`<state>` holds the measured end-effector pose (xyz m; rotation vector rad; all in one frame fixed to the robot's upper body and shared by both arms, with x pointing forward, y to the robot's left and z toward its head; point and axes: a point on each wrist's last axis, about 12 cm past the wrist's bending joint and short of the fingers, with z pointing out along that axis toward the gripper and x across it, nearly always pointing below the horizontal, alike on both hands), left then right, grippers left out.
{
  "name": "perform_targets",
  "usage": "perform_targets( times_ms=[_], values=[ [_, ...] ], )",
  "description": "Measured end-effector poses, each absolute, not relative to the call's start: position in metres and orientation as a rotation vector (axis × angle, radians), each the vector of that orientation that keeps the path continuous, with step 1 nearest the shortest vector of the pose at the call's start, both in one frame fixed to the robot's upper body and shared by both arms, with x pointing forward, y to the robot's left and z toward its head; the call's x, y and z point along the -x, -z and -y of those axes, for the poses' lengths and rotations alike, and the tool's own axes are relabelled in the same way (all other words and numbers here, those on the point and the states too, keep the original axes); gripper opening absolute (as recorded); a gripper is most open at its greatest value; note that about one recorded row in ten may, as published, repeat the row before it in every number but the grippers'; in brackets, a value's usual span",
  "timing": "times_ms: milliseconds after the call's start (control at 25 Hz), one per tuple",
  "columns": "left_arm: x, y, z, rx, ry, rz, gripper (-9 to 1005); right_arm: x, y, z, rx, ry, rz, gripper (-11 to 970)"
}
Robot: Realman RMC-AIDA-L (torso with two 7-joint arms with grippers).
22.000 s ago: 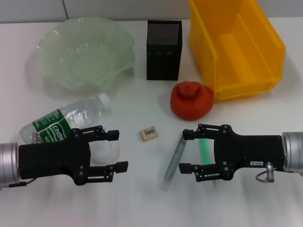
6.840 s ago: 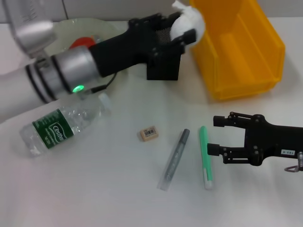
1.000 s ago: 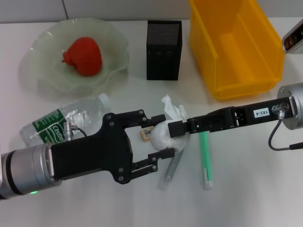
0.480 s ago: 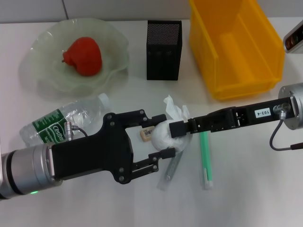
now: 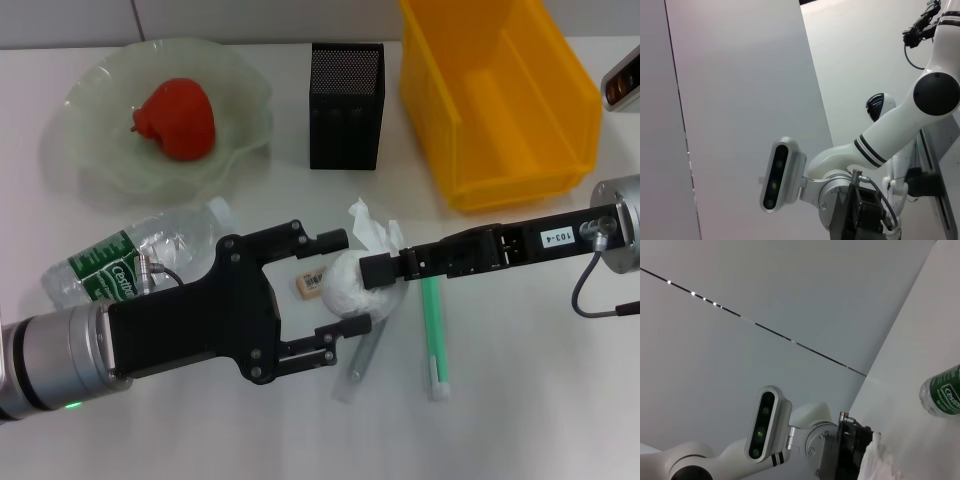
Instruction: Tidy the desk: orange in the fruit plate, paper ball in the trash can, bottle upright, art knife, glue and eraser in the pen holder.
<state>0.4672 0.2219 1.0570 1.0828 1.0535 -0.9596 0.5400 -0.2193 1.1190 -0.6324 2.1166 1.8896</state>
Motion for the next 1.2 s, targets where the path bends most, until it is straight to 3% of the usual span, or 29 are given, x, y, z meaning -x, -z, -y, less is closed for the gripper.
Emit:
perform_targets(
  times_ms=[80, 320, 520, 1200],
  values=[
    [-0.467, -1.057, -0.222, -1.082, 0.959, -1.053, 530, -0.54, -1.119, 0.219, 0.632, -1.89, -2.117, 479],
    [-0.468, -1.057, -0.222, -1.082, 0.959, -1.053, 737, -0.54, -1.119, 0.22, 0.631, -1.889, -2.115, 476],
    [-0.469, -1.056, -0.222, -1.077, 0.952, -1.075, 819, -0.54, -1.118, 0.222, 0.622, -1.877, -2.118, 466],
    [-0.479, -1.036, -0.233, -1.024, 0.848, -1.309, 818, -0.555, -1.115, 0.263, 0.561, -1.539, -2.011, 464]
  ],
)
